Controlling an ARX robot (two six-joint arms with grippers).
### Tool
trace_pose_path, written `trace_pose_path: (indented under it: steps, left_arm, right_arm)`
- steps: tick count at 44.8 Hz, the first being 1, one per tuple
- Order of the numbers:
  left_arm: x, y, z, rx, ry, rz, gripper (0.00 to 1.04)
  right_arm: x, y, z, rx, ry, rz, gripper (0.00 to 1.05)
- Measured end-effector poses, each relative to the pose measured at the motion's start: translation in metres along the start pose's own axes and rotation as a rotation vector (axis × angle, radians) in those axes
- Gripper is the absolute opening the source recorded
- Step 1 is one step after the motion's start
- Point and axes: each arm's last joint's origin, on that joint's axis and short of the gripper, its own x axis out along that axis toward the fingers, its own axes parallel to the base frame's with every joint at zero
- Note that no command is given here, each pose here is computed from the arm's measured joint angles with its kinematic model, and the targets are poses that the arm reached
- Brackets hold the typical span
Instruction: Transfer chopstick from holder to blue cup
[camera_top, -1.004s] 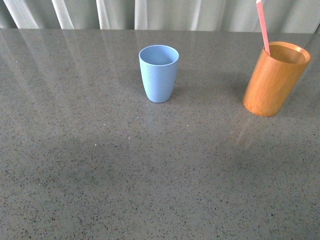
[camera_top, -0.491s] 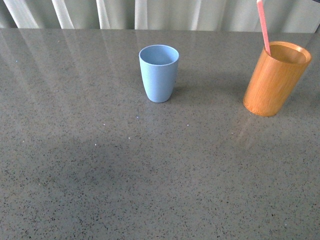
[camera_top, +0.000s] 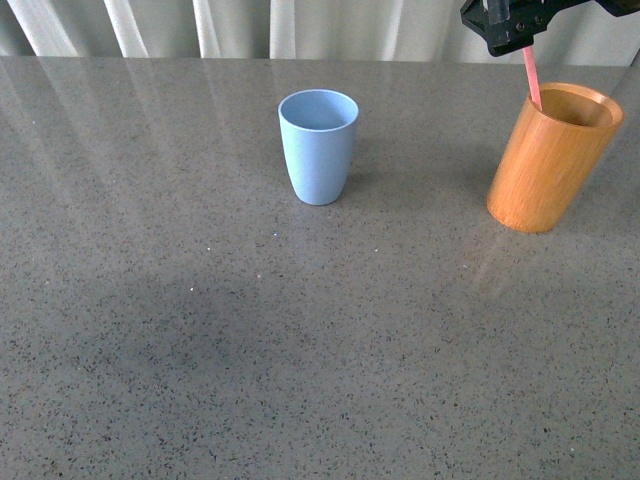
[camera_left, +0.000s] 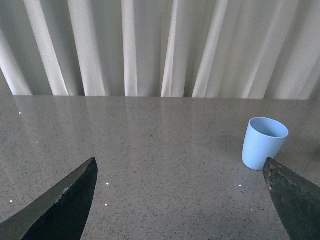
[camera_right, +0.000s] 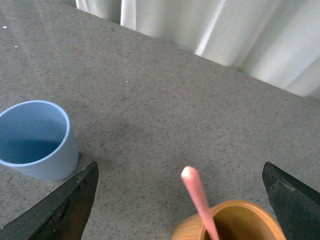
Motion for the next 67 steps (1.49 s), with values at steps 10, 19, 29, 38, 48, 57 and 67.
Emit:
trace_pose_path:
  steps: [10, 19, 29, 38, 48, 57, 67]
  left_arm:
    - [0.000, 0.000, 0.000, 0.000, 0.000, 0.000, 0.98]
    - [0.000, 0.000, 0.000, 0.000, 0.000, 0.000, 0.98]
    - [0.000, 0.000, 0.000, 0.000, 0.000, 0.000, 0.98]
    - [0.000, 0.000, 0.000, 0.000, 0.000, 0.000, 0.98]
    - [0.000, 0.000, 0.000, 0.000, 0.000, 0.000, 0.98]
    - [0.000, 0.000, 0.000, 0.000, 0.000, 0.000, 0.98]
    - [0.000, 0.000, 0.000, 0.000, 0.000, 0.000, 0.98]
  right_arm:
    - [0.015, -0.011, -0.005, 0.010, 0.022, -0.045, 0.82]
    - [0.017, -0.012, -0.008, 0.007, 0.032, -0.044, 0.41]
    - [0.018, -0.011, -0.008, -0.003, 0.032, -0.050, 0.01]
    - [0.011, -0.011, -0.005, -0.004, 0.025, -0.049, 0.01]
    - [-0.007, -0.017, 0.011, -0.023, -0.042, -0.073, 0.01]
    - [-0.054, -0.034, 0.063, 0.051, -0.231, -0.109, 0.01]
    - [-0.104, -0.016, 0.113, 0.148, -0.453, 0.005, 0.01]
